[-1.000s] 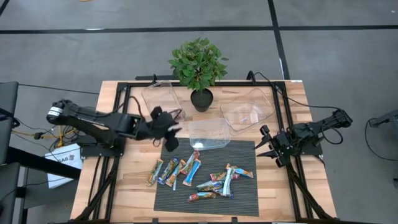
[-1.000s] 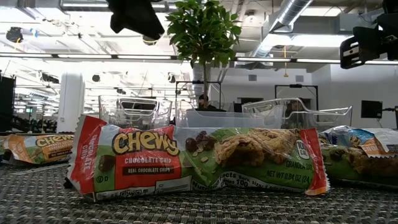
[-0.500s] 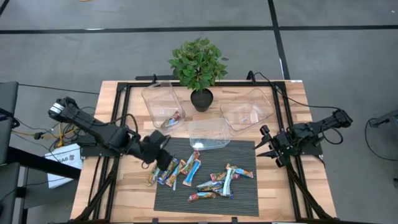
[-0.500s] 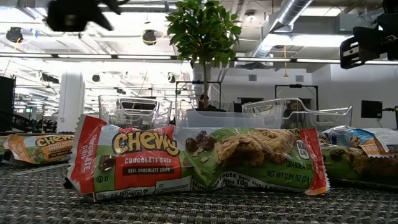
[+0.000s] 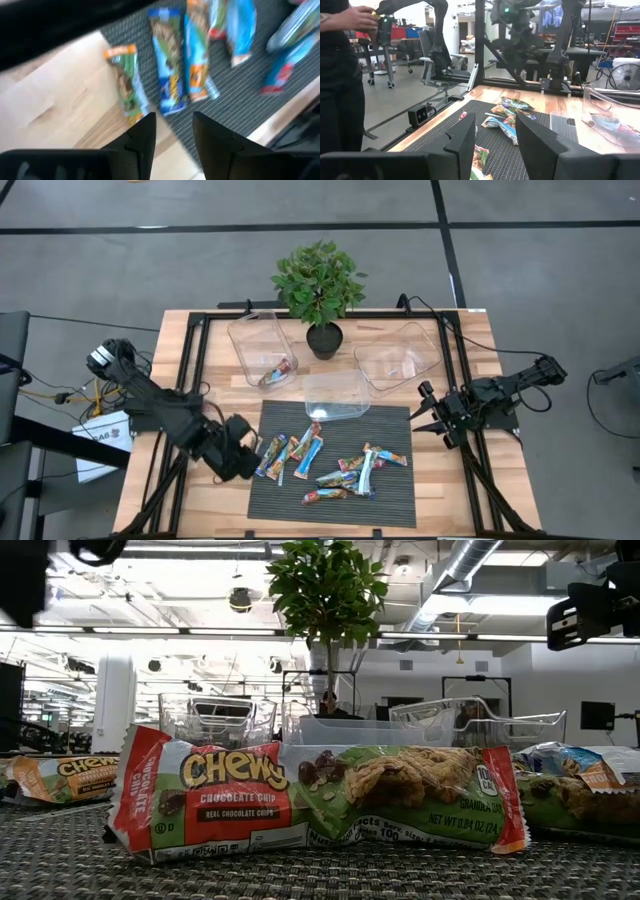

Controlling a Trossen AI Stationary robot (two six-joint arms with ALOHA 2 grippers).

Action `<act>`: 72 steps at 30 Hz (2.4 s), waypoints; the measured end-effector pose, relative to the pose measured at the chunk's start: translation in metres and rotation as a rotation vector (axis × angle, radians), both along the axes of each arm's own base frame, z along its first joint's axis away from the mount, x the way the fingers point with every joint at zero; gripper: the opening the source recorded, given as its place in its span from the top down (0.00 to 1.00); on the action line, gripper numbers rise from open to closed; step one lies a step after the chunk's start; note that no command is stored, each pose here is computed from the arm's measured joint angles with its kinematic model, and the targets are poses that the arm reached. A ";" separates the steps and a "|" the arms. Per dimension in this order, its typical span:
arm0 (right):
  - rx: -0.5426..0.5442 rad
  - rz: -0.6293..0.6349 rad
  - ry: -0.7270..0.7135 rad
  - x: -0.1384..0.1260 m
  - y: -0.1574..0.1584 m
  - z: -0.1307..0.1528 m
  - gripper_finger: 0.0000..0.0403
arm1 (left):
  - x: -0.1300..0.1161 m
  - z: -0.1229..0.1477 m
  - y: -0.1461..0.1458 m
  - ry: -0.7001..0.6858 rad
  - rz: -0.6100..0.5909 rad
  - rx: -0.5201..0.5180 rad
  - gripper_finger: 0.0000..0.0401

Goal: Pick and place Granola Bars by type
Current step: Put the orange granola bar into the middle transparent bin

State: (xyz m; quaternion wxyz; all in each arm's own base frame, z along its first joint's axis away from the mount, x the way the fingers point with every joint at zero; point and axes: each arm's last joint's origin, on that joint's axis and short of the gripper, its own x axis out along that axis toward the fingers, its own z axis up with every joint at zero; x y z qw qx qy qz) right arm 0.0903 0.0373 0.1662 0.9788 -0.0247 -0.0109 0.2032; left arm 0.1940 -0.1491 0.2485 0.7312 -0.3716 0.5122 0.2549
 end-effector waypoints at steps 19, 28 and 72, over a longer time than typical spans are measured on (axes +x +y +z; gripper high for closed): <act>0.000 0.000 0.000 0.000 0.000 0.000 0.67 | 0.015 -0.062 -0.026 0.273 -0.028 0.095 0.66; 0.000 0.000 0.000 0.000 0.000 0.000 0.67 | 0.024 -0.081 -0.004 0.281 0.026 0.065 0.49; 0.000 0.000 0.000 0.000 0.000 0.000 0.67 | 0.030 -0.105 0.020 0.234 -0.143 -0.006 0.90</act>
